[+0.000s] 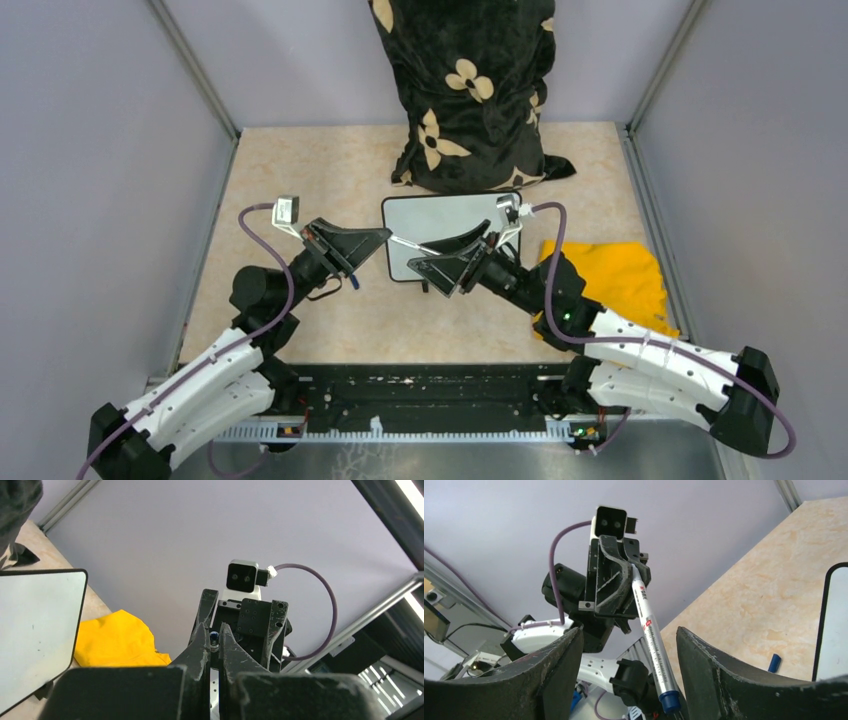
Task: Write a sentence on the whiteboard
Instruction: Adjust the whiteboard marker.
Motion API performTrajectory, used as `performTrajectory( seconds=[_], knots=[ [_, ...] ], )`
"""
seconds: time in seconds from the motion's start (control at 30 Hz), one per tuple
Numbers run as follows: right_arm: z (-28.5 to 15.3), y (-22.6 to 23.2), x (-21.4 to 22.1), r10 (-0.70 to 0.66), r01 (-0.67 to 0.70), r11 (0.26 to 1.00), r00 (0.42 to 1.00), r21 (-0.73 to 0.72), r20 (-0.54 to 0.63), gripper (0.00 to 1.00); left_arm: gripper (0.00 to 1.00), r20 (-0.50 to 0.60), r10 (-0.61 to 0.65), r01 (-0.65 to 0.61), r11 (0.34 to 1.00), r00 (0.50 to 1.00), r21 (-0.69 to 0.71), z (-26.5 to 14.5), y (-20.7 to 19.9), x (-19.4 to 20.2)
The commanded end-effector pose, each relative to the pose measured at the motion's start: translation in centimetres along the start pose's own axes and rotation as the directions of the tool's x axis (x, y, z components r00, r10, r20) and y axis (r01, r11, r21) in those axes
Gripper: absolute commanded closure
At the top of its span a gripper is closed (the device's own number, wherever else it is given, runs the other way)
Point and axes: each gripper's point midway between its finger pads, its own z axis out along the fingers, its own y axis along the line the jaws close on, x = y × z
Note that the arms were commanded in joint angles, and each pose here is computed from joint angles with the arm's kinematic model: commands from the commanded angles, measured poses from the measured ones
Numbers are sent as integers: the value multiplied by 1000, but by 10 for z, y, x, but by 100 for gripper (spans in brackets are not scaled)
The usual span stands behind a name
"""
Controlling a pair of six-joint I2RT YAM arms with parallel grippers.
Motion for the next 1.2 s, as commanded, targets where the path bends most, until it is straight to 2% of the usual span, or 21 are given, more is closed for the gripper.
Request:
performTrajectory(
  seconds=[0.0,0.2,0.47,0.67,1.17],
  knots=[
    [13,31,-44,48,-35,995,989,-93,139,34,100,113,-97,96,995,989,17,1,-5,-19],
    [20,26,-49,81,-68,994,982,-81,172,41,100,153,-146,148,989,977,-8,0,3,-23],
    [34,16,-48,86,-81,996,983,-36,164,49,100,151,-138,145,989,979,-38,2,9,-22],
    [41,8,-46,95,-97,995,983,3,157,61,100,137,-143,153,986,980,-60,3,14,-18],
    [42,-1,-44,108,-113,993,982,24,157,64,100,109,-155,163,984,982,-68,5,17,-11]
  ],
)
